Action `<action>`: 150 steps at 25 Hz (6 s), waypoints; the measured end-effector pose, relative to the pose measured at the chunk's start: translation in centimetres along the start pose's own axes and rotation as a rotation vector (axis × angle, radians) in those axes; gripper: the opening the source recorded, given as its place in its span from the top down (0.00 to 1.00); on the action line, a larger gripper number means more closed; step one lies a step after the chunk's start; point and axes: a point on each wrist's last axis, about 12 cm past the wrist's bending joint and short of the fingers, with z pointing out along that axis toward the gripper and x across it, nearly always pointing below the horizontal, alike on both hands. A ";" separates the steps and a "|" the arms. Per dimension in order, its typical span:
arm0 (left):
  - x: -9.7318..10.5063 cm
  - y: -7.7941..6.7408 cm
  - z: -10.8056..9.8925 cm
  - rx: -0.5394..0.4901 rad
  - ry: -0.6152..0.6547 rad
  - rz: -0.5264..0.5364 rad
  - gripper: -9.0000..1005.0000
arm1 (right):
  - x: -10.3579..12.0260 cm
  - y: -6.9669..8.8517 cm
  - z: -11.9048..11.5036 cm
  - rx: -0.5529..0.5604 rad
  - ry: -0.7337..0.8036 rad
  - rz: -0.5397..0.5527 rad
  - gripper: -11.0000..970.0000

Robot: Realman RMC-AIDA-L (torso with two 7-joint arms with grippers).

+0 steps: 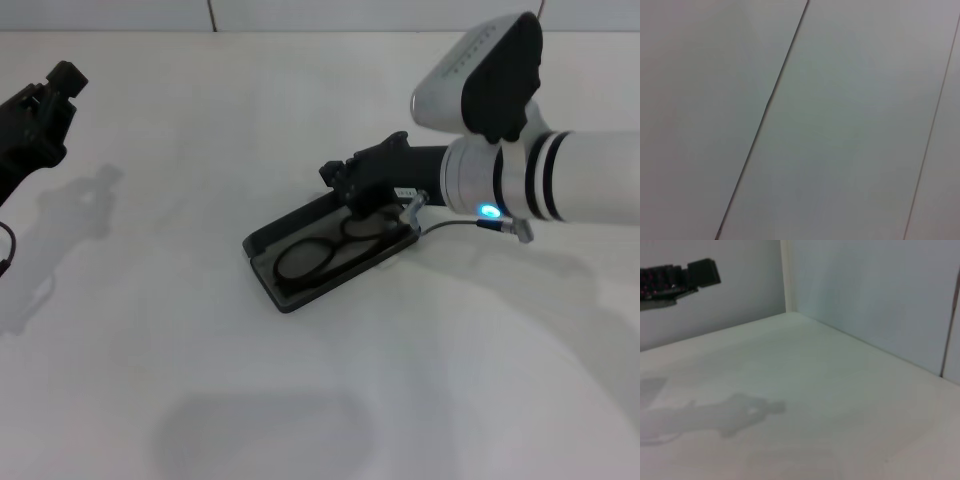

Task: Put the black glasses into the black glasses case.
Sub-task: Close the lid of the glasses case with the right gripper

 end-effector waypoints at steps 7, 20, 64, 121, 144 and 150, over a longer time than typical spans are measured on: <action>0.1 0.0 0.1 -0.003 0.005 0.000 0.95 | 1.4 1.5 0.1 0.028 -0.016 -0.017 0.97; 0.0 0.1 0.9 0.004 0.005 0.012 0.95 | 3.0 2.4 -0.5 0.063 -0.034 -0.024 0.97; -1.0 0.7 2.2 0.015 -0.008 0.053 0.95 | 4.7 3.5 -1.8 0.120 -0.078 0.016 0.97; -0.5 0.2 3.3 0.030 -0.005 0.041 0.95 | -0.4 -5.3 -3.0 -0.212 -0.031 0.183 0.97; -0.3 0.1 4.0 0.033 0.007 0.037 0.95 | 3.7 -4.0 -3.8 -0.221 -0.094 0.154 0.97; -0.3 0.1 4.2 0.032 0.009 0.037 0.95 | 3.9 -3.8 -3.9 -0.232 -0.093 0.158 0.97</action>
